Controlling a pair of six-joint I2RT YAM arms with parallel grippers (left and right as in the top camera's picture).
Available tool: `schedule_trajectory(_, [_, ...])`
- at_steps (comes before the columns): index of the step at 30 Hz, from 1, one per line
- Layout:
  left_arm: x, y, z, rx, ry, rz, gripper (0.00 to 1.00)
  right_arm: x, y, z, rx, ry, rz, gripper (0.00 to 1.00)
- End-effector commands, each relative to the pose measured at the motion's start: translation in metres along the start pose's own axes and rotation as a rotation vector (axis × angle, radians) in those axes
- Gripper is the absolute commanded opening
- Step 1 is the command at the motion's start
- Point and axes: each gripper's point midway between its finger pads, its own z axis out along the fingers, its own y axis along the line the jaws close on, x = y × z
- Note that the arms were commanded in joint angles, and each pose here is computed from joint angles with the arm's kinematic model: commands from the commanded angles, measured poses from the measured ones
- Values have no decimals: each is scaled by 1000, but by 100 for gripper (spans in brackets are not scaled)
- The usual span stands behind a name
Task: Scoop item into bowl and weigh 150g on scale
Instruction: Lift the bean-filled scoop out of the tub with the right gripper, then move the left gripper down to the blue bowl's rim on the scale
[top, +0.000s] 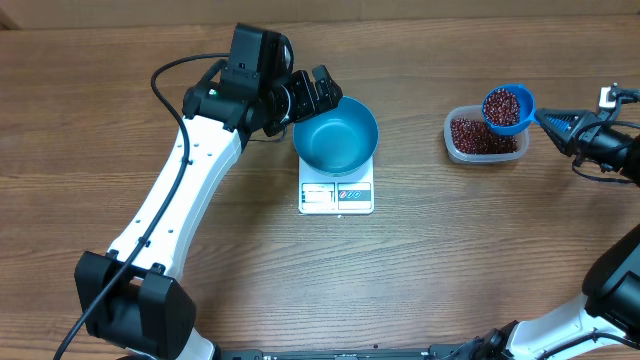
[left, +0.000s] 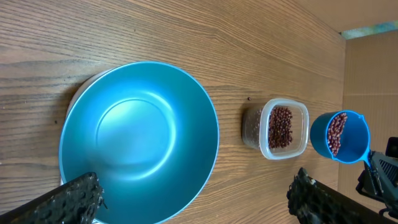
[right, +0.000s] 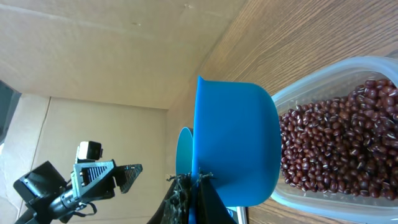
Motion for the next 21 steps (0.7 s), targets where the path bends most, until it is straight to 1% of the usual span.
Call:
schedule_trajectory(1, [-8,-10,-13,19,-39,29,99,1,-8,0,36,0,10,4])
schedule_trajectory(4, [-8,-10,-13,18,-39,29,99,4,-17,-1,90,4,29,4])
schedule_trajectory(13, [-9,-10,-13,17,-44,29,100,5,-16,-1,86,8,30,4])
schedule_trajectory(17, [-26,7,-15,-85,-136,28,99,5,-16,-1,86,8,29,4])
schedule_trajectory(21, [-27,7,-16,-86,-144,11,100,5,-16,-1,86,7,26,4])
